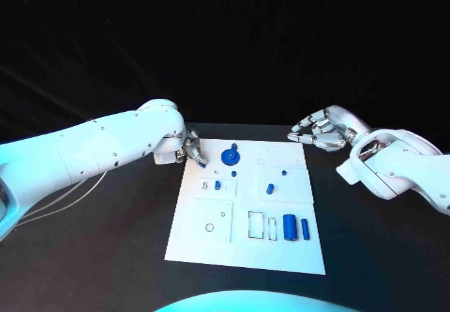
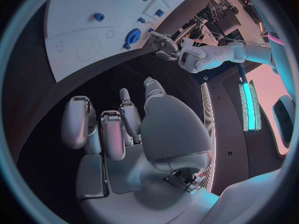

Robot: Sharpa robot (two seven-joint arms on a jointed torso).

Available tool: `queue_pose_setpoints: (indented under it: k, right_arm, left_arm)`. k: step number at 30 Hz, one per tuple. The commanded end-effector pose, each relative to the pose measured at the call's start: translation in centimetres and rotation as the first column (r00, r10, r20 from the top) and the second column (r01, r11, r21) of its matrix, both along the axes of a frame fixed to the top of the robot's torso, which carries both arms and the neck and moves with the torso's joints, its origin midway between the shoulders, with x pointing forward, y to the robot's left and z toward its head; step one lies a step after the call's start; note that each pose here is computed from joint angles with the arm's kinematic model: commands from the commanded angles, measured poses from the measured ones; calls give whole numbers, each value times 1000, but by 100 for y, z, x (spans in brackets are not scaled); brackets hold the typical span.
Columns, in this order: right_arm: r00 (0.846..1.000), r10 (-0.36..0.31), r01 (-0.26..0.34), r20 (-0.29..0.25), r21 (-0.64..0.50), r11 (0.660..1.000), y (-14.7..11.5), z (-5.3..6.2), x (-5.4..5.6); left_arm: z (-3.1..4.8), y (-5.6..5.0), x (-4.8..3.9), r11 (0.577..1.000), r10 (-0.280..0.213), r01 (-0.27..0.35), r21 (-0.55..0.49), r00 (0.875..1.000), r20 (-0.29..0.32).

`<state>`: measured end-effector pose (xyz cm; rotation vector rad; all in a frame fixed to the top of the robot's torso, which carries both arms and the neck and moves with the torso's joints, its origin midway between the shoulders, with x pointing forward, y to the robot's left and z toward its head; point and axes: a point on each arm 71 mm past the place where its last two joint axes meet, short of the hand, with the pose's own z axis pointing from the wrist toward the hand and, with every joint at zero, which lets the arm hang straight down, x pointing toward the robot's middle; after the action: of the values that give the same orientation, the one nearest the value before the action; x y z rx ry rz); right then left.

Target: Assemble the parts on the task board

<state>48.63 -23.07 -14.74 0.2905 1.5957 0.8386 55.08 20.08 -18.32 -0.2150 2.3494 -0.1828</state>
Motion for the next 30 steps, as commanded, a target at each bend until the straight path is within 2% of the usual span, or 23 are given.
queue_pose_setpoints:
  k: [1,5,12,18,26,30]
  right_arm:
    - [1000,9,-9,3,-4,1000,10,0,-5]
    - [1000,8,-8,3,-5,1000,6,0,-6]
    - [1000,5,-5,2,-5,1000,-5,0,-7]
    - [1000,3,-3,2,-6,1000,-14,0,-6]
    - [1000,4,-4,3,-9,1000,-13,-9,0]
    - [1000,6,-6,-1,-10,1000,-8,-23,-2]
  left_arm:
    - [8,-7,-12,999,12,-12,-33,1000,2]
    - [28,24,-47,998,26,-25,-61,1000,12]
    - [100,76,-209,993,30,-25,-116,999,36]
    - [154,67,-369,986,21,-8,-166,997,75]
    - [85,24,-543,982,6,16,-187,993,118]
    - [17,-2,-610,984,-9,31,-173,993,122]
